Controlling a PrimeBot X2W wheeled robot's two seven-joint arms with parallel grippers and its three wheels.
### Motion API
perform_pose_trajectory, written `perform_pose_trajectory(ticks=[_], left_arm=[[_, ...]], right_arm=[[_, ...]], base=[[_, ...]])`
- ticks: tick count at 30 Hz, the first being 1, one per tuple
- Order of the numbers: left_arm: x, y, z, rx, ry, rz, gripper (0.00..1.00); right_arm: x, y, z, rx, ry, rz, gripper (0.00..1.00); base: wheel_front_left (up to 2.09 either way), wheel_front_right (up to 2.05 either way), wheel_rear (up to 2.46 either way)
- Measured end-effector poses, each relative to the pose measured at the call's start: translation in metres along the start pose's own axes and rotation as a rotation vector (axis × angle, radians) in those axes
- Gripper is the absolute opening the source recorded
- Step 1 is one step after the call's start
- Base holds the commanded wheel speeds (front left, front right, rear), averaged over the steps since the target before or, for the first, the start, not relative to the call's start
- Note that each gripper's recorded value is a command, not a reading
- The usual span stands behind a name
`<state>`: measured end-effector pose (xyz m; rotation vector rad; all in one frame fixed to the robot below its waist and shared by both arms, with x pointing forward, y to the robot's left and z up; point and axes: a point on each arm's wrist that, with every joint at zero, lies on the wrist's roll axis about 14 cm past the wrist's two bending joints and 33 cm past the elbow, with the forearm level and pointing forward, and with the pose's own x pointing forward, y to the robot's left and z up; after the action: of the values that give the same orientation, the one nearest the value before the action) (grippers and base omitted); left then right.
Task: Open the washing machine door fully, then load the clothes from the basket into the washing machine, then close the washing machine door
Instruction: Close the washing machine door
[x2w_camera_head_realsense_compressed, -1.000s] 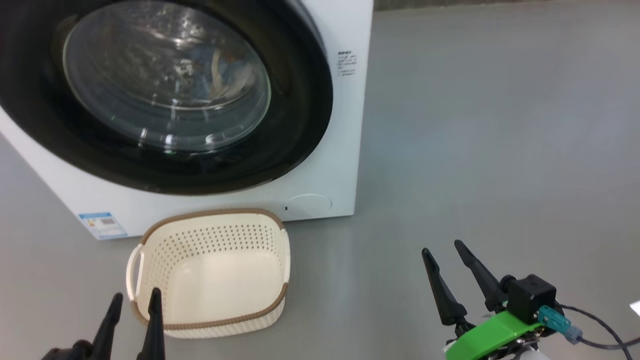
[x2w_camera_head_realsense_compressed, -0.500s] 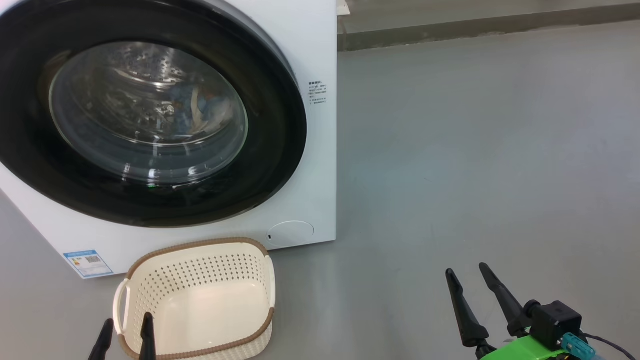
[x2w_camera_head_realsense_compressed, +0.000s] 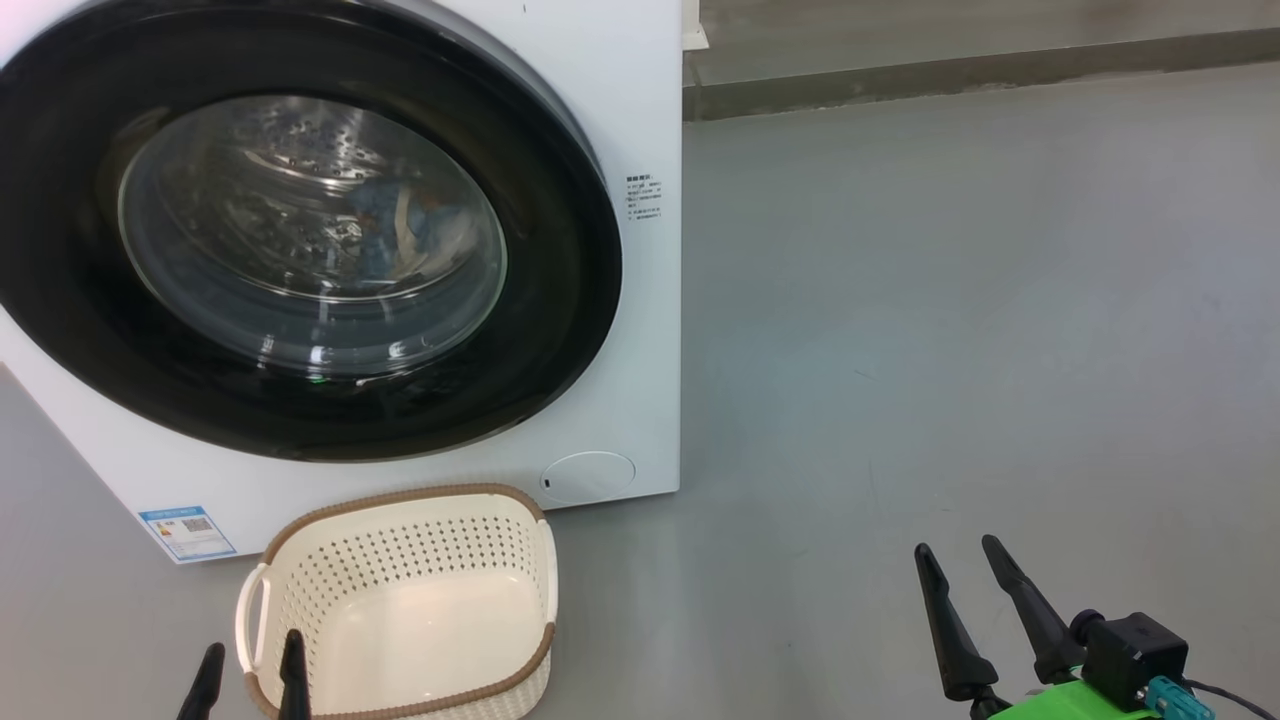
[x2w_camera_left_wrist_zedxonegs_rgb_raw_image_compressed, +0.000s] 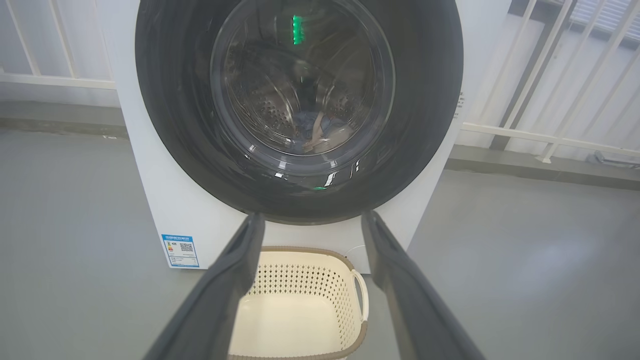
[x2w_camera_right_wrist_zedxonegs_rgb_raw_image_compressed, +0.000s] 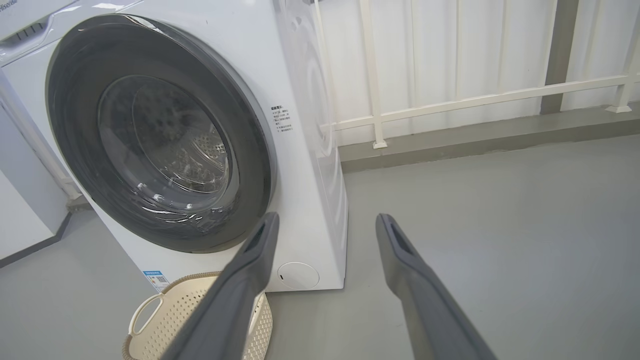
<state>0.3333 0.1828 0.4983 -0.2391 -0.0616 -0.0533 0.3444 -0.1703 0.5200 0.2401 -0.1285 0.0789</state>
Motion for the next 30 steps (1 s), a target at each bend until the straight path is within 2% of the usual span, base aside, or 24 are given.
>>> perform_pose_trajectory(ticks=[23,30], left_arm=[[-0.0085,0.0060,-0.0019,0.018,0.006,0.023,1.00],[-0.0079,-0.0012,-0.0038,0.011,0.012,-0.002,1.00]], right_arm=[[0.0034,0.0032,-0.0002,0.016,-0.001,0.009,1.00],[0.0033,0.0041,-0.0004,0.017,-0.001,0.011,1.00]], base=[[0.00,0.00,0.00],[0.00,0.00,0.00]])
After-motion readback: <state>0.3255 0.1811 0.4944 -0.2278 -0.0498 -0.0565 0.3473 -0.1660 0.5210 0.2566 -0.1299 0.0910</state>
